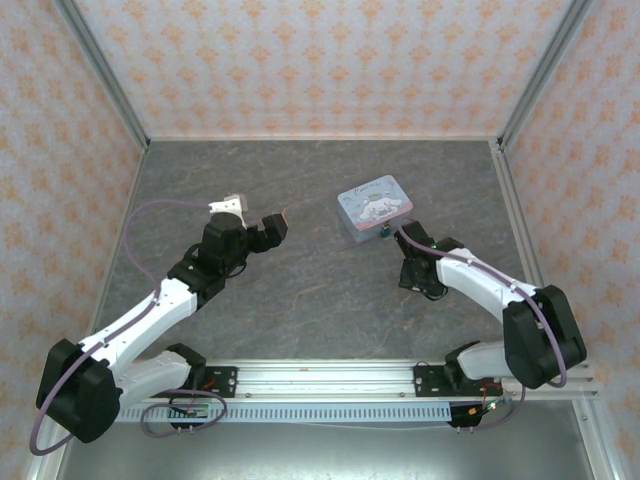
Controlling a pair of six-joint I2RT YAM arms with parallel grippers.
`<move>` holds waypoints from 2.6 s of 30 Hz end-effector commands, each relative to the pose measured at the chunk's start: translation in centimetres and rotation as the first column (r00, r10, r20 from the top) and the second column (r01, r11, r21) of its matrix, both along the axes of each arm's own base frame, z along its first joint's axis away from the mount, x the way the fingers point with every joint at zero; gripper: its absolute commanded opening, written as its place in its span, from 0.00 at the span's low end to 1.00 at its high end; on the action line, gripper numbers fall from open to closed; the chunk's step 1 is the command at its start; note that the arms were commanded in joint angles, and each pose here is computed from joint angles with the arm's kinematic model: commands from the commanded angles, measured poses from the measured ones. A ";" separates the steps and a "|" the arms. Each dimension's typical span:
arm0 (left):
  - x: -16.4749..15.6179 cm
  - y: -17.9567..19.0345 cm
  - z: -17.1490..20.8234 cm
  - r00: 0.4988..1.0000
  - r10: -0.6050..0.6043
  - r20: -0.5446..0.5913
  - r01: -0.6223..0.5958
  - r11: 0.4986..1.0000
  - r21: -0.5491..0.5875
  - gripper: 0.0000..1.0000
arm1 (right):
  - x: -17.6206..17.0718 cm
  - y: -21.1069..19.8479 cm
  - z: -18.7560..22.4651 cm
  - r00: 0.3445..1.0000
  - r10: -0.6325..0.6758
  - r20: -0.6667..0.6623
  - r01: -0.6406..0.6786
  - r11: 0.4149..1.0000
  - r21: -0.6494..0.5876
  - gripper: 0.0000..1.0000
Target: Unlock the padlock with the key
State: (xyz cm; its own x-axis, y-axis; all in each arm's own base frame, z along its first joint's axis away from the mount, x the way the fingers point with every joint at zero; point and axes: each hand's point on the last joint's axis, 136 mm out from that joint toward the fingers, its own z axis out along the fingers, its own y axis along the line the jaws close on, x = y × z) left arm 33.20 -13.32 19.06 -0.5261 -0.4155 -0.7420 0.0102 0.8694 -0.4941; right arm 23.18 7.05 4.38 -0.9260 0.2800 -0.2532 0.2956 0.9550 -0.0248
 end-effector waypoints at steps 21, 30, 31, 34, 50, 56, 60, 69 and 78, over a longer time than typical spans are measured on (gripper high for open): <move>0.7 0.1 3.2 0.997 0.027 0.067 -0.026 1.000 -0.012 1.00 | 0.5 -0.8 -2.2 0.993 -0.116 -0.004 0.115 0.992 -0.054 0.39; 0.6 0.3 3.4 0.997 0.029 0.066 -0.029 1.000 -0.002 1.00 | 0.3 -0.3 -3.1 0.991 -0.135 -0.015 0.135 0.991 -0.021 0.33; 0.6 0.4 3.4 0.997 0.031 0.067 -0.031 1.000 -0.001 1.00 | 0.3 -0.3 -3.1 0.991 -0.136 -0.012 0.136 0.991 -0.020 0.32; 0.5 0.4 3.4 0.997 0.034 0.068 -0.034 0.999 -0.002 1.00 | 0.3 -0.3 -3.1 0.990 -0.138 -0.014 0.137 0.990 -0.021 0.31; 0.2 0.7 3.4 0.997 0.039 0.063 -0.040 0.999 0.008 1.00 | 0.3 -0.3 -3.1 0.991 -0.132 -0.011 0.132 0.991 -0.020 0.20; 0.0 0.9 3.4 0.997 0.042 0.063 -0.043 0.999 0.013 1.00 | 0.4 0.5 -3.2 0.993 -0.120 -0.016 0.120 0.992 0.022 0.22; 0.0 1.0 3.4 0.997 0.046 0.063 -0.047 0.999 0.015 1.00 | 0.6 1.4 -3.1 0.994 -0.111 -0.011 0.112 0.991 0.077 0.25; -0.1 1.2 3.3 0.997 0.049 0.060 -0.051 0.999 0.019 1.00 | 0.6 1.9 -2.4 0.994 -0.109 0.005 0.108 0.987 0.115 0.26; -0.2 1.3 3.3 0.997 0.052 0.062 -0.053 0.998 0.022 1.00 | 0.7 2.8 -2.4 0.996 -0.091 0.006 0.089 0.983 0.159 0.33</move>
